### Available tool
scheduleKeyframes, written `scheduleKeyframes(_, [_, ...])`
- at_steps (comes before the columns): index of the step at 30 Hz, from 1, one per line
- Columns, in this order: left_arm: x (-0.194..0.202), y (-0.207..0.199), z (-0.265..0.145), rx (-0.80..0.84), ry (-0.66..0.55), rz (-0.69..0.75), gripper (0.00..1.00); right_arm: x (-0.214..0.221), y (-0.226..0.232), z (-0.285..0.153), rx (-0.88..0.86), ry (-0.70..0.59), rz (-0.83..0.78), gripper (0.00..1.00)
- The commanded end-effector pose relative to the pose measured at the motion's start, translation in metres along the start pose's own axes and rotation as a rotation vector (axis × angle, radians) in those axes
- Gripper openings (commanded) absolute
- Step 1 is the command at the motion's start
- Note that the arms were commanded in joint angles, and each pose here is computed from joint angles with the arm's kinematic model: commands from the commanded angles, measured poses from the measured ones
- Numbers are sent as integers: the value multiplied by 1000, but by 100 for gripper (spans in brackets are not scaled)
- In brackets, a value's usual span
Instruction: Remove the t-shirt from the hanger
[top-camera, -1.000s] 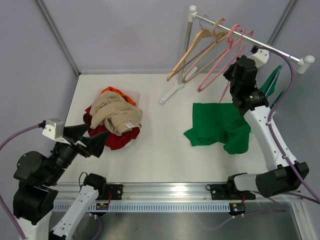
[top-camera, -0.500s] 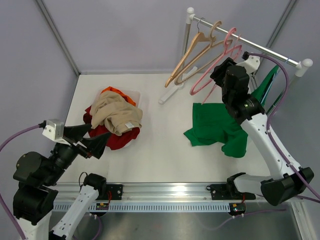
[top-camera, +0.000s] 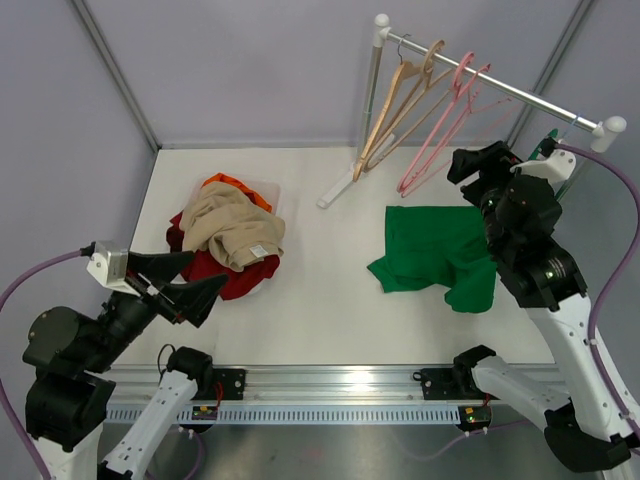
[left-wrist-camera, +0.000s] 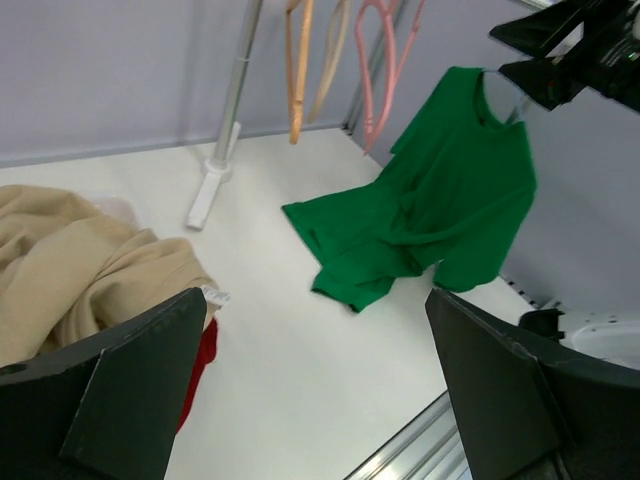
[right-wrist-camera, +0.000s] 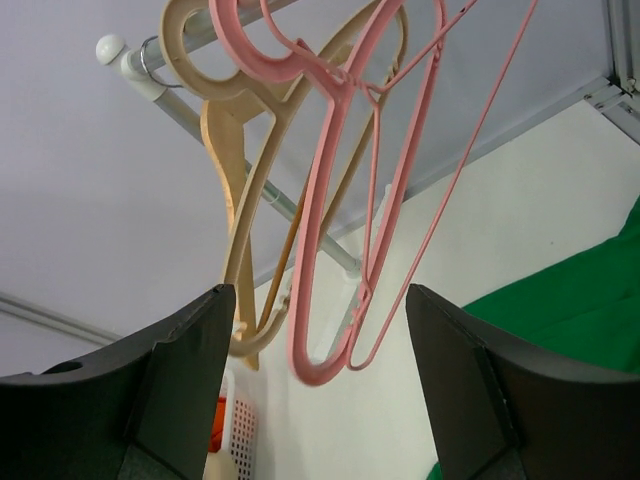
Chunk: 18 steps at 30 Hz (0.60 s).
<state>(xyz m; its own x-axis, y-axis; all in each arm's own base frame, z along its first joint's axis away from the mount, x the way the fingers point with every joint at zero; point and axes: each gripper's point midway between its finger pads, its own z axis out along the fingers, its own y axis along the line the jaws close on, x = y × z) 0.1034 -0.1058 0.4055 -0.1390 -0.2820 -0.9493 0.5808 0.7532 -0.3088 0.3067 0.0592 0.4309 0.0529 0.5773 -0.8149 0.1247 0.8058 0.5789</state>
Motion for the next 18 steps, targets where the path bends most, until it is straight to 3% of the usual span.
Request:
scheduleKeyframes(1, [-19,-36,1,185,-44,-26,99,-1,-7,-26,-28,44,-28,75])
scheduleKeyframes(7, [-9,-44,20,279,-4,-100,99,-23,-20,-57,11,109,-202,56])
scheduleKeyframes(11, [-3,-41,27,281,10,-113,99,-32,-30,-65,51,96,-232,33])
scheduleKeyframes(16, [10,-39,38,299,61,-157,99,-56,-61,-77,192,2,-244,29])
scheduleKeyframes(18, [16,-37,43,300,82,-167,99,-60,-65,-72,236,-6,-274,38])
